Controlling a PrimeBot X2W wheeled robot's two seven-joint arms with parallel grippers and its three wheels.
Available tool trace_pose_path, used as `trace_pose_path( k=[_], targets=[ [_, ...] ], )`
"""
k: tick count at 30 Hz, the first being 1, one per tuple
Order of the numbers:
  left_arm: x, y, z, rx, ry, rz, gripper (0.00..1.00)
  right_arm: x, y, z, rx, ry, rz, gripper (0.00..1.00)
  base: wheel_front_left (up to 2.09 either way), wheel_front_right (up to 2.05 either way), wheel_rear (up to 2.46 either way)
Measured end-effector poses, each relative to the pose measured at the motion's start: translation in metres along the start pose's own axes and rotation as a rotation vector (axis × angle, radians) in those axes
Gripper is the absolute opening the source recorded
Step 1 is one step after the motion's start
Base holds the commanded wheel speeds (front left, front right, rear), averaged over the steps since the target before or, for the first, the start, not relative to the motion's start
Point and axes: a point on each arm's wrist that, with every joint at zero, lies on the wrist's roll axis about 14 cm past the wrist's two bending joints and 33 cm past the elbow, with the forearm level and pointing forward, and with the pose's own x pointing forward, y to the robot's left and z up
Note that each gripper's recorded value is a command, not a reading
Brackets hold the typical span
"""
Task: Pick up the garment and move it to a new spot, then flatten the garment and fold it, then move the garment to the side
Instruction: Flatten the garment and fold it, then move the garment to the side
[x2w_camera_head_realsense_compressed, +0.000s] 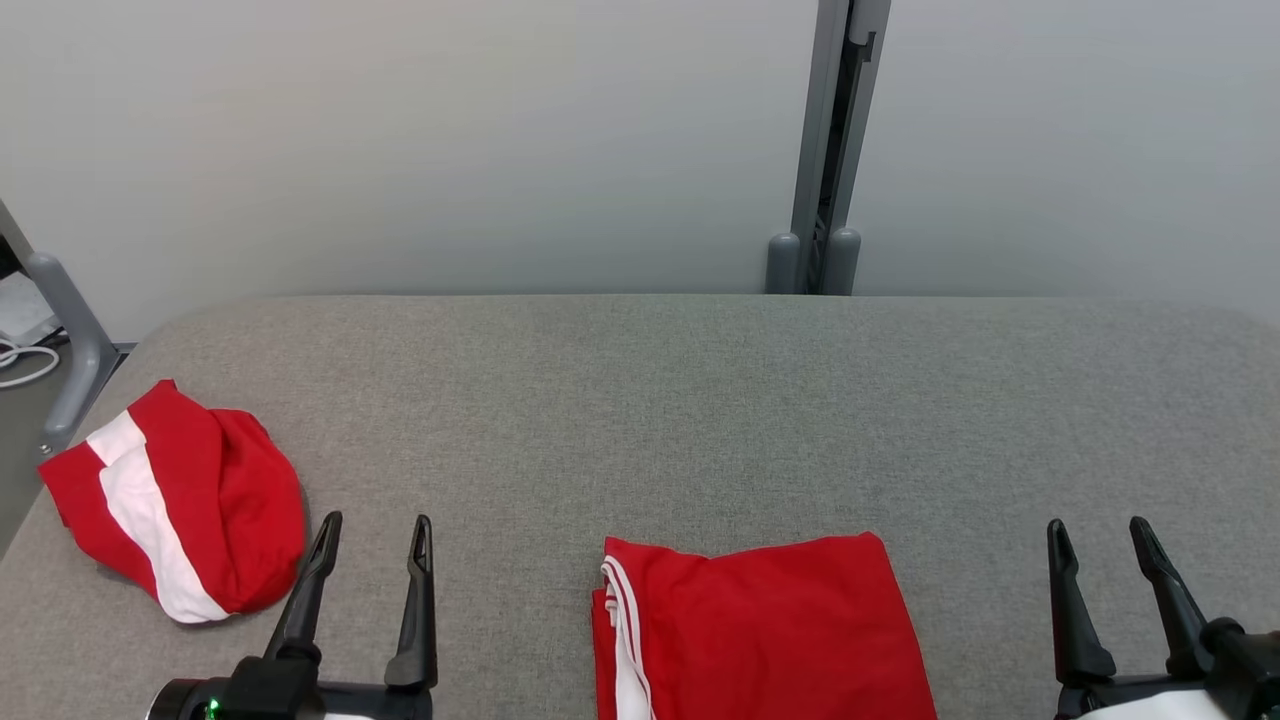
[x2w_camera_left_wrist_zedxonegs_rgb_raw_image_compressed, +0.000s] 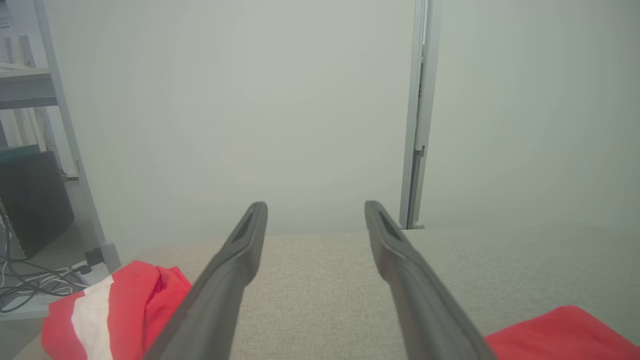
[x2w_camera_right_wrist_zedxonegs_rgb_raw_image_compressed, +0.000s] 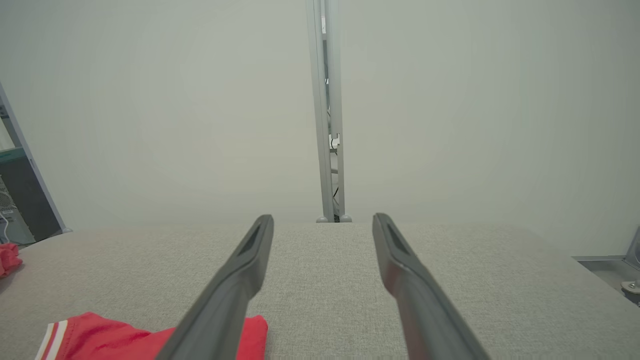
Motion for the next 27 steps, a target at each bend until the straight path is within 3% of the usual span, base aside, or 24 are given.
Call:
trace_pose_path(
  k=[27],
  targets=[
    [-0.014,-0.002,-0.010,-0.007,0.037,-0.008,1.00,-0.006,0.006,-0.014,0.054,0.041,0.000,1.00,0.00,0.00,0.00]
  ],
)
